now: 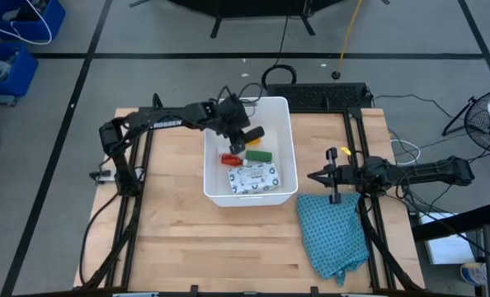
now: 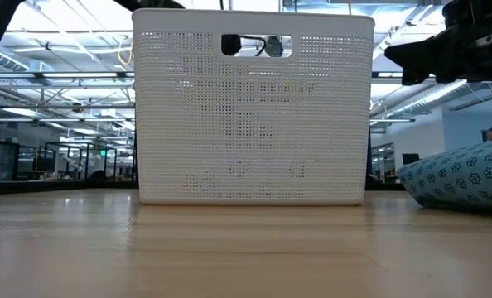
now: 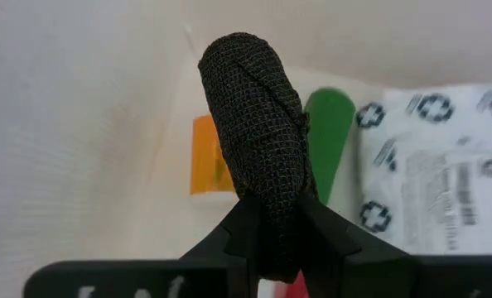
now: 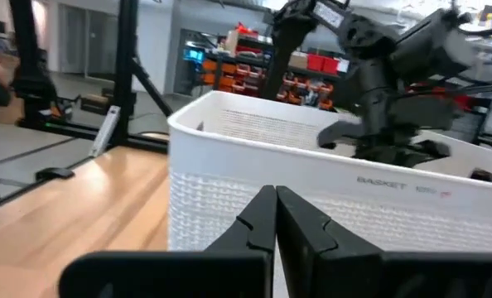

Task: Pick & place medical supplies in basket/bin
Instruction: Put the black bandage into the white bin

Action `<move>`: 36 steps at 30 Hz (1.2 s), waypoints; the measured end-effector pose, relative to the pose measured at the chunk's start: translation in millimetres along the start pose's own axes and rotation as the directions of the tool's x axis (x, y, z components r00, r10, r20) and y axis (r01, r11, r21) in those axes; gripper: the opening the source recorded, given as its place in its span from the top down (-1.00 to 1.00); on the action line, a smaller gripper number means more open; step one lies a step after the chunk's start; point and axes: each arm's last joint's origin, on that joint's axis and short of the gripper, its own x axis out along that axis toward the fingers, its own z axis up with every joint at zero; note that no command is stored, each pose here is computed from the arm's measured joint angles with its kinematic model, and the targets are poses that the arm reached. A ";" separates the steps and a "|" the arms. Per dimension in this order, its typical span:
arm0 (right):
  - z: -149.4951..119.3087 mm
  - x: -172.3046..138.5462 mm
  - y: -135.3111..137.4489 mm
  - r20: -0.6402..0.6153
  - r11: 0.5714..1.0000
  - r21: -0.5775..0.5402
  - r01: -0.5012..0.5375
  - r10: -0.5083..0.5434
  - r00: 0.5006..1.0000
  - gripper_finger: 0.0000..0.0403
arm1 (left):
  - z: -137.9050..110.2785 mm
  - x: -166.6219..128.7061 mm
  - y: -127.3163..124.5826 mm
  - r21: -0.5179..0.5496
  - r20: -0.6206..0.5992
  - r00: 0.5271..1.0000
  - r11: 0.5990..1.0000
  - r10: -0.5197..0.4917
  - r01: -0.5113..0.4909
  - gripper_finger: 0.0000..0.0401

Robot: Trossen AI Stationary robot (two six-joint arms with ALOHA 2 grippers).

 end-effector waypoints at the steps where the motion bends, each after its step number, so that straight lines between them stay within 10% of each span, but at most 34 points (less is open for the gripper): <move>1: 0.0 0.0 -0.2 -0.001 1.000 0.000 0.006 -0.006 1.000 1.00 | -4.5 4.3 -0.2 0.014 0.000 1.000 1.000 0.001 -0.001 0.70; 15: 2.3 0.0 -0.6 0.023 1.000 -0.017 0.010 -0.010 1.000 1.00 | -53.1 39.6 -8.1 0.126 0.008 0.999 0.991 0.053 -0.053 0.69; 27: 5.7 -0.2 -1.2 0.058 0.998 -0.052 0.019 -0.016 0.998 1.00 | -41.7 38.2 -14.2 0.152 0.037 0.999 0.988 0.013 -0.019 0.67; 36: 5.5 -0.2 -1.1 0.056 0.998 -0.067 0.019 -0.015 0.998 1.00 | -13.4 28.2 -32.6 0.221 0.117 0.993 0.975 -0.016 -0.010 0.06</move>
